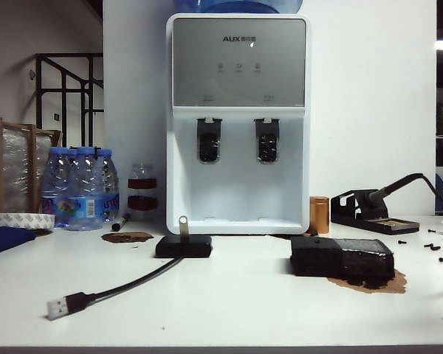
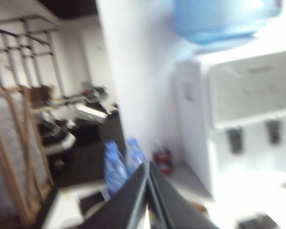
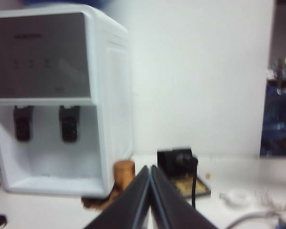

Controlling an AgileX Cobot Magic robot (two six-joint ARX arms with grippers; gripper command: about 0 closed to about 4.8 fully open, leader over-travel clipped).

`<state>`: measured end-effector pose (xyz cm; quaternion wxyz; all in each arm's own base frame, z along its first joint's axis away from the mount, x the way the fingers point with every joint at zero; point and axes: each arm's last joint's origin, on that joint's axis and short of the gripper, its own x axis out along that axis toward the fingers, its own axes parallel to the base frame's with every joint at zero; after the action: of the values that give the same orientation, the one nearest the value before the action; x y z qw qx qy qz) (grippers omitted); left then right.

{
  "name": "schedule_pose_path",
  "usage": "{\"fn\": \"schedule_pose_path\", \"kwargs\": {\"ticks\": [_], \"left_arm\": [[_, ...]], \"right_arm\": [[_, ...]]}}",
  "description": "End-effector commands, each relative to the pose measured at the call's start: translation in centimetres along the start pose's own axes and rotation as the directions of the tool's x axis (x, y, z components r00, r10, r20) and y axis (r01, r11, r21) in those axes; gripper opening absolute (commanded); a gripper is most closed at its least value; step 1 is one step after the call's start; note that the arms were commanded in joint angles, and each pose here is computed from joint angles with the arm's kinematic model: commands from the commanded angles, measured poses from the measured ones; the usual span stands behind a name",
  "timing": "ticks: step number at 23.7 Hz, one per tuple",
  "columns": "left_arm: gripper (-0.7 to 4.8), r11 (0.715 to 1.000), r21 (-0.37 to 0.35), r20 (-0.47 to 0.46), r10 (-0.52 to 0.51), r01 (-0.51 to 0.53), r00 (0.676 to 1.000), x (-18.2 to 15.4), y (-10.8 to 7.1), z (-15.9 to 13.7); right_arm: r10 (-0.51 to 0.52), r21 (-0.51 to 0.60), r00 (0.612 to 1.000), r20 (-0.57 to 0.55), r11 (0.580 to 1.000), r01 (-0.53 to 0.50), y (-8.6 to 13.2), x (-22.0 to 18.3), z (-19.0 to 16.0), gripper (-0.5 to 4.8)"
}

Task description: Take the USB flash drive out of the black sponge and insert it into the slot on top of the black USB adpator box.

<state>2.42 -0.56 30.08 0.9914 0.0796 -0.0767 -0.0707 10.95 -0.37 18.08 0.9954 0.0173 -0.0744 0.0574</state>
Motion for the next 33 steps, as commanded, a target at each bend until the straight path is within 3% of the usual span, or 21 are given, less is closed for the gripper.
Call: {"fn": "schedule_pose_path", "kwargs": {"ticks": [1, 6, 12, 14, 17, 23, 27, 33], "left_arm": [[-0.04, 0.998, -0.068, -0.141, -0.023, 0.013, 0.990, 0.0, -0.1, -1.3], [-0.04, 0.995, -0.083, -0.215, 0.036, -0.055, 0.976, 0.7, 0.2, -3.4], [-0.04, 0.996, -0.070, -0.130, 0.053, -0.062, 0.990, 2.5, 0.7, -5.7], [-0.04, 0.996, -0.008, -0.065, 0.090, -0.091, 0.994, 4.0, 1.1, -9.0], [-0.04, 0.996, 0.012, -0.001, 0.085, -0.085, 0.996, 4.7, 1.0, -12.8], [-0.04, 0.995, -0.104, -0.145, -0.026, 0.011, 0.989, 4.7, 0.5, -14.8], [-0.04, 0.979, -0.186, -0.244, -0.124, 0.079, 0.962, 4.4, 0.0, -15.9], [-0.03, 0.982, -0.169, -0.239, -0.119, 0.079, 0.964, 4.5, 0.0, -15.8]], "right_arm": [[0.036, 0.081, 0.996, -0.082, 0.996, -0.029, 0.0, -0.2, -0.9, -0.01], [0.092, 0.050, 0.995, -0.031, 0.995, -0.090, 0.2, -0.5, -0.3, -0.01], [0.105, 0.009, 0.992, 0.074, 0.994, -0.106, 0.5, -1.4, 0.6, -0.02], [0.115, 0.029, 0.993, 0.035, 0.993, -0.116, 0.5, -1.4, 0.2, -0.01], [0.125, 0.043, 0.992, 0.008, 0.991, -0.125, 0.5, -1.4, 0.0, -0.01], [0.229, 0.053, 0.973, -0.011, 0.972, -0.228, 0.8, -1.4, -0.2, -0.01], [0.246, 0.058, 0.969, -0.016, 0.968, -0.245, 1.0, -1.4, -0.2, -0.01], [0.278, 0.076, 0.960, -0.044, 0.959, -0.274, 1.2, -1.4, -0.5, -0.01]]}}
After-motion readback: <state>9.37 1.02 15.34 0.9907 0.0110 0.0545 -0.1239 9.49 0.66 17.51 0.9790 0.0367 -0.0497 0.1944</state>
